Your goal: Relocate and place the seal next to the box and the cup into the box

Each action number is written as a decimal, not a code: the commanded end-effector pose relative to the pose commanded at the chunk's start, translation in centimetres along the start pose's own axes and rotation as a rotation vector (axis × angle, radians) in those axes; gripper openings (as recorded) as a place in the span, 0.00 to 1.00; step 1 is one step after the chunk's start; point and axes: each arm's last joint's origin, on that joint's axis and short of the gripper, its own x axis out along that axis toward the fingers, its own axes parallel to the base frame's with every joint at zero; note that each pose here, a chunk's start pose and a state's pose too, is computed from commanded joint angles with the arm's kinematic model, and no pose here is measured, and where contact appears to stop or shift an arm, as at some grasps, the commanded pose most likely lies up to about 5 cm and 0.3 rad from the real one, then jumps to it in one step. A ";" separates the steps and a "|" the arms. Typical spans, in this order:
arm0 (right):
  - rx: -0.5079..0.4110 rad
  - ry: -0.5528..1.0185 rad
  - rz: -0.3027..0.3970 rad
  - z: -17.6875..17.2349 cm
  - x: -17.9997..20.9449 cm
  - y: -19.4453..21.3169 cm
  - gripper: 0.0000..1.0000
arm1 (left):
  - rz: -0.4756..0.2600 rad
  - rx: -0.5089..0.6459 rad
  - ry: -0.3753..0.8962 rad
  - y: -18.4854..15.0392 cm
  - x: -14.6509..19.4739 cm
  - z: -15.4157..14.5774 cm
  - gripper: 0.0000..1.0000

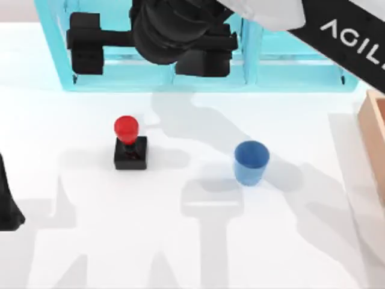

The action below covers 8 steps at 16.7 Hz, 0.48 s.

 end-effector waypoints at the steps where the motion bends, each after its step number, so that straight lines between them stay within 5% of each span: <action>1: 0.005 0.017 -0.029 -0.3 1.7 1.0 1.00 | 0.000 0.000 0.000 0.0 0.0 0.0 1.00; 8: 0.054 0.034 -0.235 -2.8 11.4 4.1 1.00 | 0.000 0.000 0.000 0.0 0.0 0.0 1.00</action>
